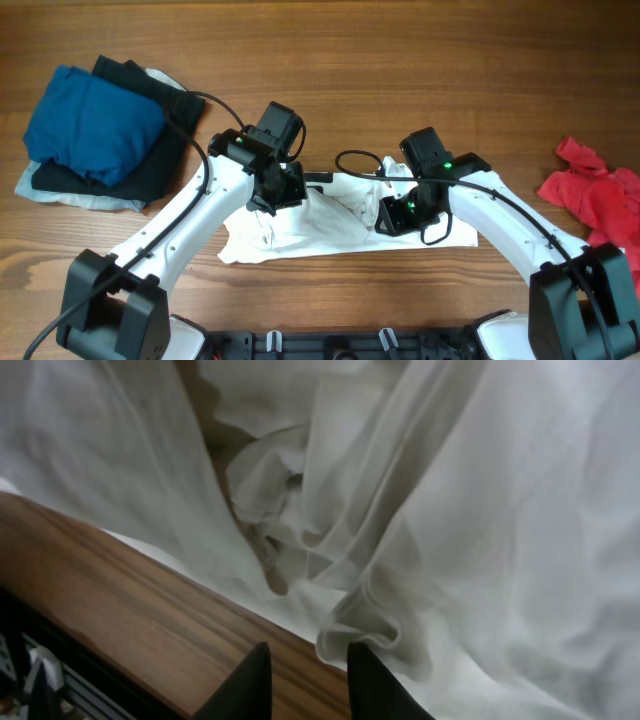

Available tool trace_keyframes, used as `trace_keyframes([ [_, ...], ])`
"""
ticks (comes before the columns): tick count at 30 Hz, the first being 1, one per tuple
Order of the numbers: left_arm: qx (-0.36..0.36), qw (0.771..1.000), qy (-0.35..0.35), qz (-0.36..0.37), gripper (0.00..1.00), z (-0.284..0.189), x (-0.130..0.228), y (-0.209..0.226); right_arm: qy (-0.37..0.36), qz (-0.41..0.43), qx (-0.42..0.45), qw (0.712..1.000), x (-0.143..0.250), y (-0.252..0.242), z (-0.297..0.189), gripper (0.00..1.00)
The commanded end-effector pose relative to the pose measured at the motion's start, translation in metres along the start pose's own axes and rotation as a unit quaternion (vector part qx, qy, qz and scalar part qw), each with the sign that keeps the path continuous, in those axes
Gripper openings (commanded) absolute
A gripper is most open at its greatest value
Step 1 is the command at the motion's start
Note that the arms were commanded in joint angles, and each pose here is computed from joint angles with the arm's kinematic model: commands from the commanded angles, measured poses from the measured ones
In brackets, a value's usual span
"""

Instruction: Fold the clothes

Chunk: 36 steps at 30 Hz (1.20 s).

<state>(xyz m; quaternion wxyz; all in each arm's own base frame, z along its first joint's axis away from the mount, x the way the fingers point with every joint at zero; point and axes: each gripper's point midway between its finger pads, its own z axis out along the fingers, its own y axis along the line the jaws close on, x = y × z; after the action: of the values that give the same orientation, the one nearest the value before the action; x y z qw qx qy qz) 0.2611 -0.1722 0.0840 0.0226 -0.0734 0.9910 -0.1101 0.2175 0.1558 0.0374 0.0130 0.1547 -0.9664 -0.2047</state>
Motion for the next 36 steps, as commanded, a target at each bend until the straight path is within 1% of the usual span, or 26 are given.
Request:
trace_keyframes([
  [1,0.005,1.0,-0.011,0.003,0.28,-0.007,-0.004,-0.001,-0.01,0.037,0.04,0.998,-0.004,-0.012,-0.005,0.22],
  [2,0.005,1.0,-0.011,0.003,0.28,-0.007,-0.004,-0.001,-0.036,0.067,0.096,0.992,-0.012,-0.027,-0.022,0.23],
  [4,0.005,1.0,-0.011,0.003,0.28,-0.007,-0.004,-0.001,-0.079,0.137,0.17,0.973,-0.019,-0.049,-0.051,0.23],
  [6,0.005,1.0,-0.012,0.003,0.28,-0.007,-0.004,-0.001,-0.142,0.234,0.245,0.93,-0.019,-0.08,-0.093,0.24],
  [7,0.005,1.0,-0.011,0.003,0.28,-0.007,-0.004,-0.001,-0.167,0.261,0.255,0.916,-0.02,-0.091,-0.106,0.24],
  [9,0.005,1.0,-0.012,0.003,0.28,-0.007,-0.004,-0.001,-0.187,0.296,0.252,0.902,-0.021,-0.111,-0.118,0.2],
  [12,0.005,1.0,-0.012,0.003,0.28,-0.006,-0.004,-0.001,-0.18,0.275,0.199,0.923,-0.031,-0.124,-0.112,0.18],
  [14,0.004,1.0,-0.011,0.003,0.3,-0.005,-0.004,-0.001,-0.166,0.263,0.183,0.933,-0.035,-0.129,-0.103,0.18],
  [17,0.002,1.0,-0.008,0.003,0.3,-0.003,-0.003,0.0,-0.126,0.272,0.187,0.935,-0.03,-0.139,-0.082,0.19],
  [22,0.002,1.0,-0.008,0.003,0.3,-0.002,-0.003,0.0,-0.097,0.279,0.188,0.937,-0.04,-0.159,-0.045,0.2],
  [23,0.002,1.0,-0.008,0.002,0.31,-0.002,-0.003,0.0,-0.091,0.281,0.188,0.937,-0.042,-0.164,-0.036,0.24],
  [24,0.001,1.0,-0.007,0.002,0.31,-0.002,-0.003,0.0,-0.084,0.284,0.188,0.937,-0.042,-0.167,-0.028,0.33],
  [25,0.0,1.0,-0.006,0.002,0.31,-0.002,-0.002,0.001,-0.077,0.286,0.188,0.937,-0.041,-0.17,-0.021,0.37],
  [28,-0.004,1.0,0.0,0.001,0.31,-0.002,0.0,0.003,-0.052,0.29,0.189,0.937,-0.036,-0.177,-0.002,0.38],
  [30,-0.007,1.0,0.004,0.0,0.31,-0.002,0.003,0.005,-0.053,0.29,0.189,0.937,-0.037,-0.177,-0.003,0.36],
  [32,-0.008,1.0,0.005,0.0,0.31,-0.003,0.003,0.005,-0.064,0.287,0.192,0.936,-0.041,-0.175,-0.013,0.37],
  [34,-0.008,1.0,0.005,0.0,0.31,-0.003,0.003,0.005,-0.091,0.278,0.192,0.937,-0.051,-0.17,-0.031,0.37],
  [36,-0.008,1.0,0.005,0.0,0.31,-0.003,0.003,0.005,-0.134,0.254,0.187,0.939,-0.065,-0.159,-0.06,0.38],
])
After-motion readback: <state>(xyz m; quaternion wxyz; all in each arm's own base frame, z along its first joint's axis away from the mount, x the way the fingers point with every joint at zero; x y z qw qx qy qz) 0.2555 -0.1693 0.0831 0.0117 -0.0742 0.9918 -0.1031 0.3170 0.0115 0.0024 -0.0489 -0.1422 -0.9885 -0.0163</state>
